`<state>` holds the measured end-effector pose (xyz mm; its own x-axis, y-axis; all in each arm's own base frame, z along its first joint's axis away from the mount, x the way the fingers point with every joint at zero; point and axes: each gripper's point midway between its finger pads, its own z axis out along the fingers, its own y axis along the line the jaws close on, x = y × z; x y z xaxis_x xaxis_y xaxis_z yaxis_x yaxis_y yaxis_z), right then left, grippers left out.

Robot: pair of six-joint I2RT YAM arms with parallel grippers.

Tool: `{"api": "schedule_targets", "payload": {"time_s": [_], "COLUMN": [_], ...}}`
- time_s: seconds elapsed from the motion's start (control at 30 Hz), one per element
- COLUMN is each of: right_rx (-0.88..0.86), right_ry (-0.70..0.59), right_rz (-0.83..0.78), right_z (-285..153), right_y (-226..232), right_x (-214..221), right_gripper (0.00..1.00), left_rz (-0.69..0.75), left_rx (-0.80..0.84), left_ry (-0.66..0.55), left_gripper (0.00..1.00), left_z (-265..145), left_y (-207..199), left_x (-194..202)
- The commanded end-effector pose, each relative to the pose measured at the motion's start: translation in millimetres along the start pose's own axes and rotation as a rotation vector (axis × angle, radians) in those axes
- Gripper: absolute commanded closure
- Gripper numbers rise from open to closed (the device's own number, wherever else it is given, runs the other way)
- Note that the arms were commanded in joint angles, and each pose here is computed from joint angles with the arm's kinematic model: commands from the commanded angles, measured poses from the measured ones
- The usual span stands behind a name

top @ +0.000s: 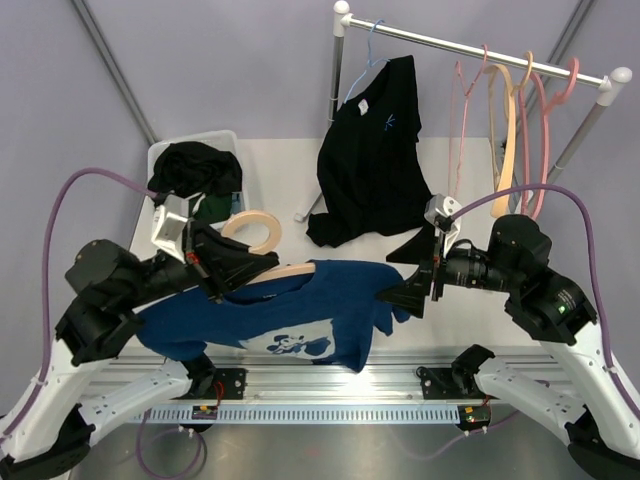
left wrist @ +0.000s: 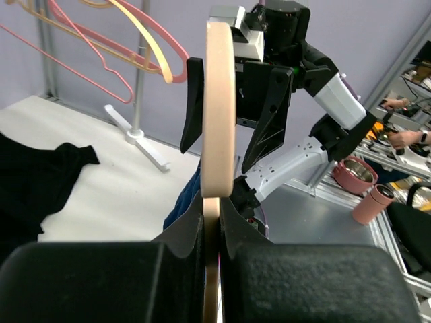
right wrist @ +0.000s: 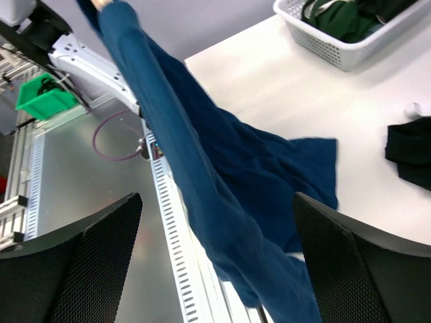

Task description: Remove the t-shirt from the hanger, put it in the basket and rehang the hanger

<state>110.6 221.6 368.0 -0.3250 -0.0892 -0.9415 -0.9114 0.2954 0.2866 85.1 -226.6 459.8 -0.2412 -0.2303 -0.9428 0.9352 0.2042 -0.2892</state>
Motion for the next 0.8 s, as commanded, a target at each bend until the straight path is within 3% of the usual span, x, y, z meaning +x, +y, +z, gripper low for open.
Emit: {"api": "schedule_targets", "payload": {"time_s": [0.0, 0.1, 0.2, 0.23, 0.3, 0.33, 0.63, 0.77], "right_rx": [0.074, 0.046, 0.019, 0.043, 0.101, 0.159, 0.493, 0.613], "right_ry": [0.006, 0.005, -0.001, -0.007, -0.036, -0.061, -0.150, -0.107], "right_rz": [-0.016, -0.003, 0.005, 0.018, 0.028, 0.037, 0.155, 0.197], "right_z": [2, 11, 22, 24, 25, 23, 7, 9], "right_y": [-17, -19, -23, -28, -39, -47, -97, -123], "right_x": [6, 9, 11, 11, 8, 4, -26, -24], "right_gripper": [0.01, 0.02, 0.12, 0.36, 0.66, 0.97, 1.00, 1.00], "left_rz": [0.065, 0.068, 0.055, 0.055, 0.062, 0.072, 0.095, 0.052], "left_rx": [-0.067, -0.074, -0.070, -0.068, -0.087, -0.092, -0.195, -0.193], "left_ry": [-0.108, -0.127, -0.131, -0.131, -0.136, -0.148, -0.250, -0.306], "left_gripper": [1.00, 1.00, 1.00, 1.00, 1.00, 1.00, 1.00, 1.00], "left_z": [-22, -31, -34, -35, -39, -45, -82, -93], "left_y": [-6, -10, -12, -13, -11, -14, -19, -30], "left_x": [-32, -34, -33, -32, -31, -34, -61, -77]}}
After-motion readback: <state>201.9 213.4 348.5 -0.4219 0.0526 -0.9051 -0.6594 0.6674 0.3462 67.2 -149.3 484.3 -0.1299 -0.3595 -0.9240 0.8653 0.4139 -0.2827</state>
